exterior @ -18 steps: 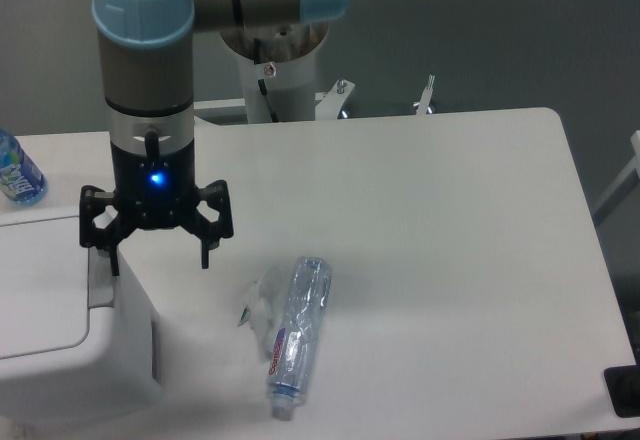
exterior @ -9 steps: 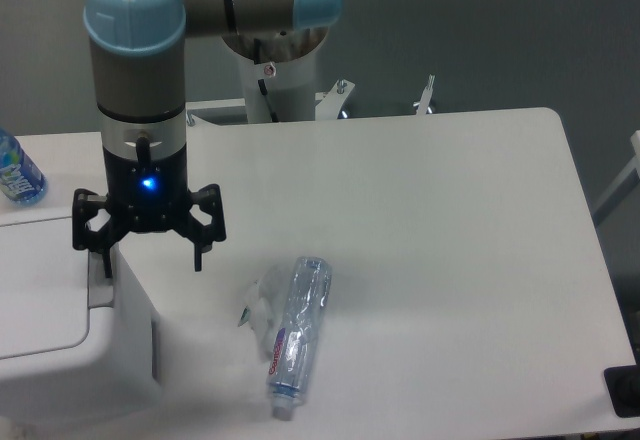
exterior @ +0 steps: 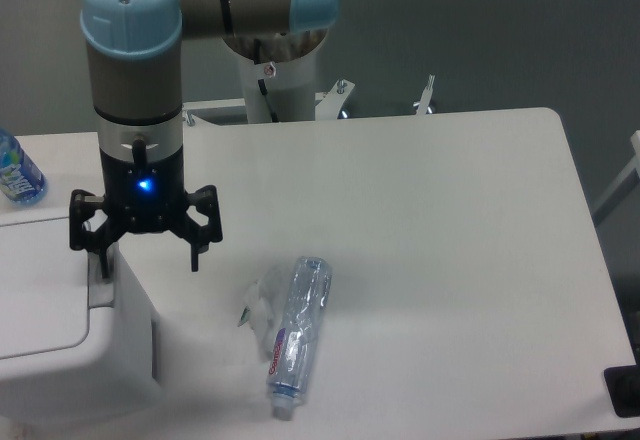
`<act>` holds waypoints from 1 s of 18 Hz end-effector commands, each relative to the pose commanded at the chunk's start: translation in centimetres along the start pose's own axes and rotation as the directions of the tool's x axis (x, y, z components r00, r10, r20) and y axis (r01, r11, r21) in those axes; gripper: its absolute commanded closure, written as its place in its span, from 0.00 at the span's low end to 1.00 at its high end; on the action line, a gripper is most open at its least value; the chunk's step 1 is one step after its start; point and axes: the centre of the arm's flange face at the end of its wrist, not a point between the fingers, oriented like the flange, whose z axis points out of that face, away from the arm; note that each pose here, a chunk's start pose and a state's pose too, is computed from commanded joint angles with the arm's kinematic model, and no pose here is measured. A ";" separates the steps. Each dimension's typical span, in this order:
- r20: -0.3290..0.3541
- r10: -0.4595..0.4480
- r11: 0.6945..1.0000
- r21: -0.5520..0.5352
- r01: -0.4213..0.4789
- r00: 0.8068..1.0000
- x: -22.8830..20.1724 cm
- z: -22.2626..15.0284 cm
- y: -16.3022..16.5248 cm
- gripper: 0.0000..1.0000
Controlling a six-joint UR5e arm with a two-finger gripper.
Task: Open the trash can
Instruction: 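Press down on the lid with the gripper to pop it open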
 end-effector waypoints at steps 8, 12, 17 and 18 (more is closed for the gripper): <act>0.000 -0.001 1.000 -0.005 0.001 1.000 -0.1 0.4 -0.2 0.00; 0.000 0.000 1.000 0.003 0.000 1.000 0.0 0.1 -0.3 0.00; 0.056 0.028 0.993 0.114 -0.034 0.998 -0.5 -4.3 -3.2 0.00; 0.093 0.038 0.989 0.136 -0.051 0.995 -1.8 -5.2 -3.9 0.00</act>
